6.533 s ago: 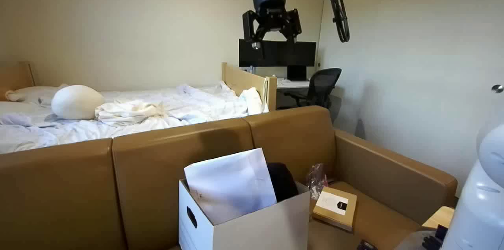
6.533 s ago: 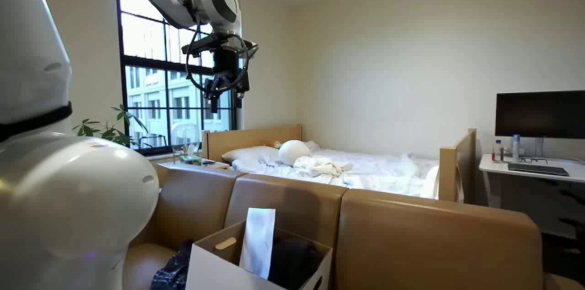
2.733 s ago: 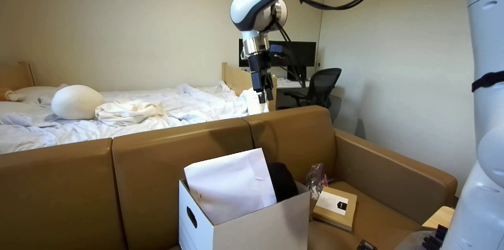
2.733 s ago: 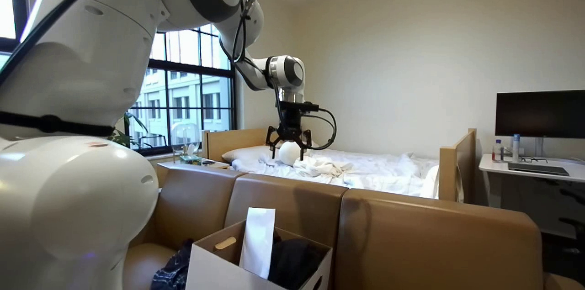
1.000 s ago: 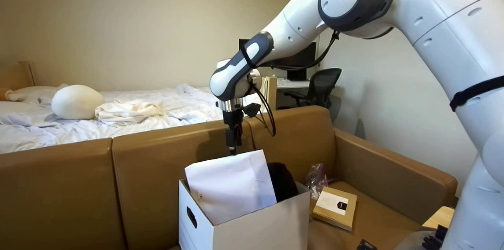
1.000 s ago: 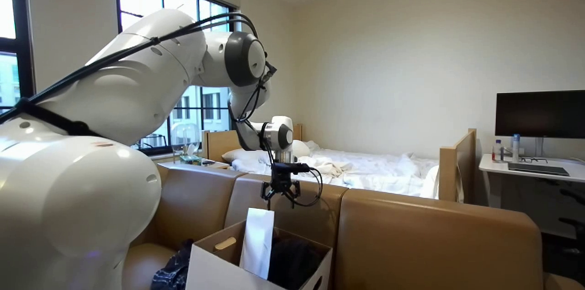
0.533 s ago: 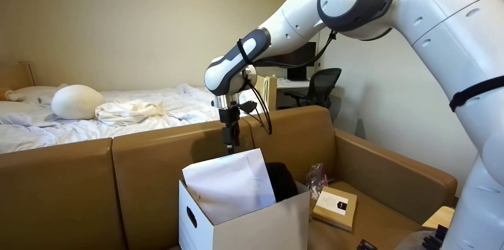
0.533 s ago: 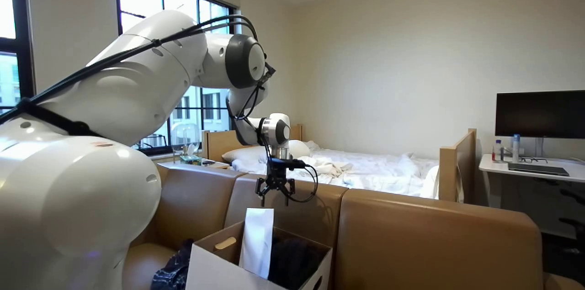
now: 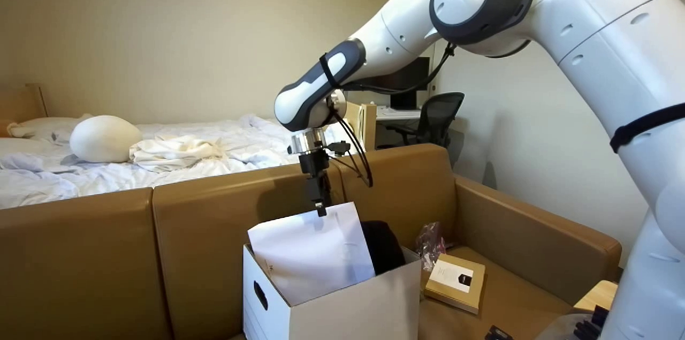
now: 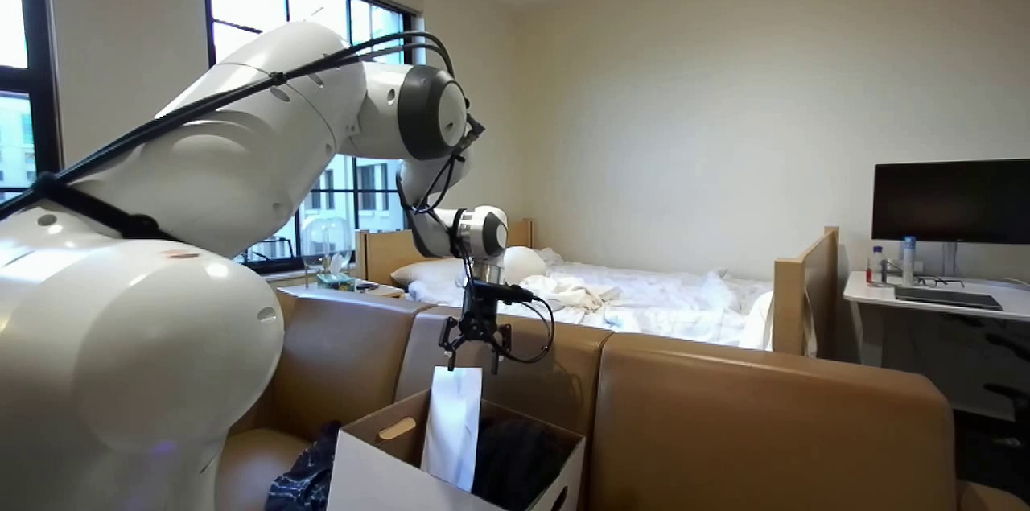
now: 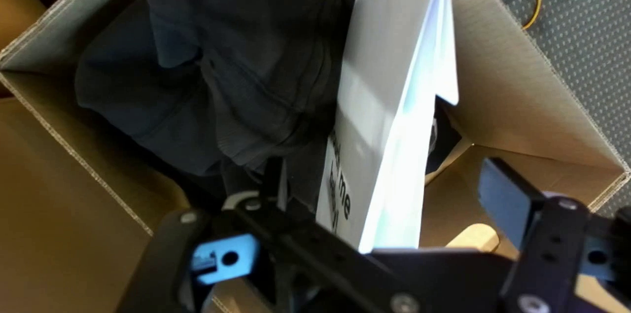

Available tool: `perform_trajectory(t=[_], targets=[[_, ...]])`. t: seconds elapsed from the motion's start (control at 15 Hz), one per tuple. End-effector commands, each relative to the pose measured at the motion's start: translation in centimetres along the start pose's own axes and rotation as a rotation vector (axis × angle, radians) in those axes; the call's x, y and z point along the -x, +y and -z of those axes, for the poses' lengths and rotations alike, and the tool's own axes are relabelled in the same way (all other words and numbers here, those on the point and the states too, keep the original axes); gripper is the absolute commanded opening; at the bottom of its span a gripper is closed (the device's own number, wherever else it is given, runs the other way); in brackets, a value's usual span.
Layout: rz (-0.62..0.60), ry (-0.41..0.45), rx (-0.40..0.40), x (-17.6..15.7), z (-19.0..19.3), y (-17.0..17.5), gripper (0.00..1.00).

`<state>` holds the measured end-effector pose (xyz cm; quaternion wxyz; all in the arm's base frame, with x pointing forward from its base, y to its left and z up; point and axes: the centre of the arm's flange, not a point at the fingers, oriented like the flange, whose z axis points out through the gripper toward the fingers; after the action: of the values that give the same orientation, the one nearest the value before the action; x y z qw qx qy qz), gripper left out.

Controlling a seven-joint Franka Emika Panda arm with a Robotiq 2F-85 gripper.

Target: Remove the paper from the box

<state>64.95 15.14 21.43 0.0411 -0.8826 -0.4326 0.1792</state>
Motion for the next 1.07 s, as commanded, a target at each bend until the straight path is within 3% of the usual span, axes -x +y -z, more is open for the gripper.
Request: perform_trajectory(t=[0.0,0.27,0.53,1.0], targets=[[0.036,-0.045,0.005,-0.4,0.4,1.0,1.0],[0.043,-0.056,0.028,-0.6,0.9,2.3,1.0],[0.083,-0.068,-0.014,-1.0,0.8,2.4,1.0],[0.1,-0.109,-0.081,-3.2,-4.3,4.7,1.0]])
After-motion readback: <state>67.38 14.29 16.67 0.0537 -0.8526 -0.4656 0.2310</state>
